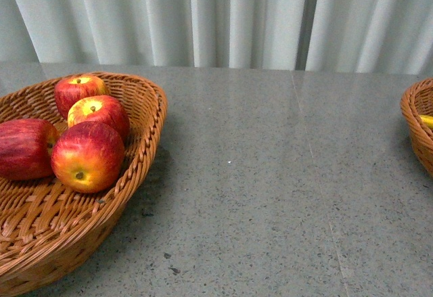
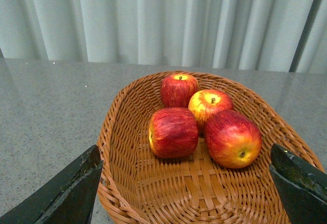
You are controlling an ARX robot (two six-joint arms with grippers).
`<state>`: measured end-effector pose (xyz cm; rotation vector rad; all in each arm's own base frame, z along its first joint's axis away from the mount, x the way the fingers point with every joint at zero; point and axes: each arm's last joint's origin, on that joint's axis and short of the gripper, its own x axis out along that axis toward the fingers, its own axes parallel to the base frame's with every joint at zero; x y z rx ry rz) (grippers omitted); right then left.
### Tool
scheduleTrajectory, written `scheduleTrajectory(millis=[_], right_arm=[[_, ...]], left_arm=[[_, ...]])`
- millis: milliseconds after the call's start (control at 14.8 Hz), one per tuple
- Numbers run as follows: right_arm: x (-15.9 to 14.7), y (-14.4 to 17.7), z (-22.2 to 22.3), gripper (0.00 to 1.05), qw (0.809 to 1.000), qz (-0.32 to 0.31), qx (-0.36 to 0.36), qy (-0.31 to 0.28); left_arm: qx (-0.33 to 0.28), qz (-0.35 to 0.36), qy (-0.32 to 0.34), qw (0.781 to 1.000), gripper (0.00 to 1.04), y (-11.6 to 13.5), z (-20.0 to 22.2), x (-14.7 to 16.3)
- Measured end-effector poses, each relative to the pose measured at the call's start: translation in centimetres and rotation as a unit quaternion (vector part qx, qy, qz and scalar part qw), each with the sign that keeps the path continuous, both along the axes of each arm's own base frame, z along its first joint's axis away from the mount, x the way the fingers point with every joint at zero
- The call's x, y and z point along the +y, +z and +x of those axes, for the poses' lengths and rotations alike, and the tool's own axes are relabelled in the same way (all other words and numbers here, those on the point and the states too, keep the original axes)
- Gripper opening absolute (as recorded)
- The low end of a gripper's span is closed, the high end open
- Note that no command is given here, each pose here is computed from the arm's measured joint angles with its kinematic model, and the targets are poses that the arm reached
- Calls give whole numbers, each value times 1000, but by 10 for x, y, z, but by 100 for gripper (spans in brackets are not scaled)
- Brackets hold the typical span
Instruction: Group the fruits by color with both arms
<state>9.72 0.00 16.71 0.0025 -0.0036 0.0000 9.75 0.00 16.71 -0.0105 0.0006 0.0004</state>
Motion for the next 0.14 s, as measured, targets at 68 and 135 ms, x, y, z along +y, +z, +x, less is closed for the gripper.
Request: scheduleTrajectory(millis=[68,135], right_arm=[[0,0,0,98,1000,0,0,0],[0,0,0,98,1000,0,0,0]], left_arm=[[0,0,0,1000,98,0,0,0],[0,0,0,1000,98,0,0,0]])
